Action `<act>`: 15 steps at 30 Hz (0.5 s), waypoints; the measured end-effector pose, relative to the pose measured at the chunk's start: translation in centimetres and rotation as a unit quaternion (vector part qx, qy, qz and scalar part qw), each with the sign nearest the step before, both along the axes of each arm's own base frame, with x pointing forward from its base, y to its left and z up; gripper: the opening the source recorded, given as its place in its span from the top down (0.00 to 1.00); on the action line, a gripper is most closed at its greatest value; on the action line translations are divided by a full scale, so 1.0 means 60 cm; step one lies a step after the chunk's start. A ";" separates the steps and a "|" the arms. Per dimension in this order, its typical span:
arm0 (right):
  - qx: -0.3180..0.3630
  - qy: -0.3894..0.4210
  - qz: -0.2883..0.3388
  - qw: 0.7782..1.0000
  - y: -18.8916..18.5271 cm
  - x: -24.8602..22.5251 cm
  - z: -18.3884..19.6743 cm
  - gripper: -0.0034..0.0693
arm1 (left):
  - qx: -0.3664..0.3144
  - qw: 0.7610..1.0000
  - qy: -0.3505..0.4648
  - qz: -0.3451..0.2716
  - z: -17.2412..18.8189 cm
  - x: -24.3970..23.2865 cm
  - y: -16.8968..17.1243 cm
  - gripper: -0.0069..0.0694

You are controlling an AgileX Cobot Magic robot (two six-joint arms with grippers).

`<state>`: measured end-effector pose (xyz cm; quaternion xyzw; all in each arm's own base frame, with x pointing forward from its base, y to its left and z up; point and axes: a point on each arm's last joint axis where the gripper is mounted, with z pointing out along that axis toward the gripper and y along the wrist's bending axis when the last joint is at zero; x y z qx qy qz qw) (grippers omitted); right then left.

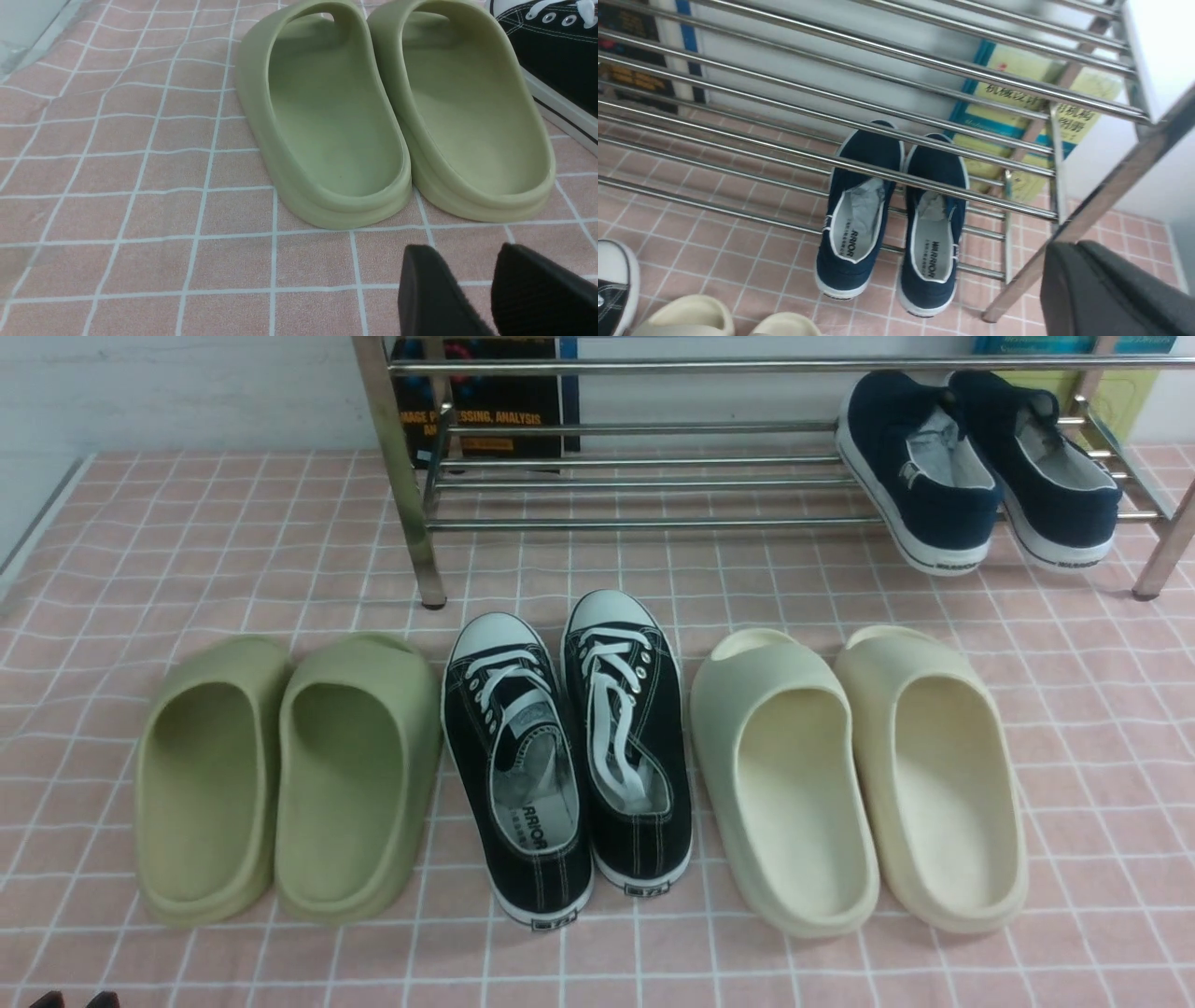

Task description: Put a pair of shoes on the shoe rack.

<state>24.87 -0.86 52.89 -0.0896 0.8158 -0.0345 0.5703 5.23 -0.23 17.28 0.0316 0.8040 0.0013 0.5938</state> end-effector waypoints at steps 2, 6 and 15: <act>-0.010 -0.037 -0.015 0.999 -0.002 -0.037 -0.021 0.97 | 0.000 1.000 0.000 0.000 0.000 0.000 0.000 0.60; -0.036 -0.127 -0.040 0.990 -0.006 -0.100 -0.074 0.97 | 0.000 1.000 0.000 0.000 0.000 0.000 0.000 0.60; 0.043 -0.203 -0.067 0.976 -0.001 -0.217 -0.278 0.96 | 0.000 1.000 0.000 0.000 0.000 0.000 0.000 0.60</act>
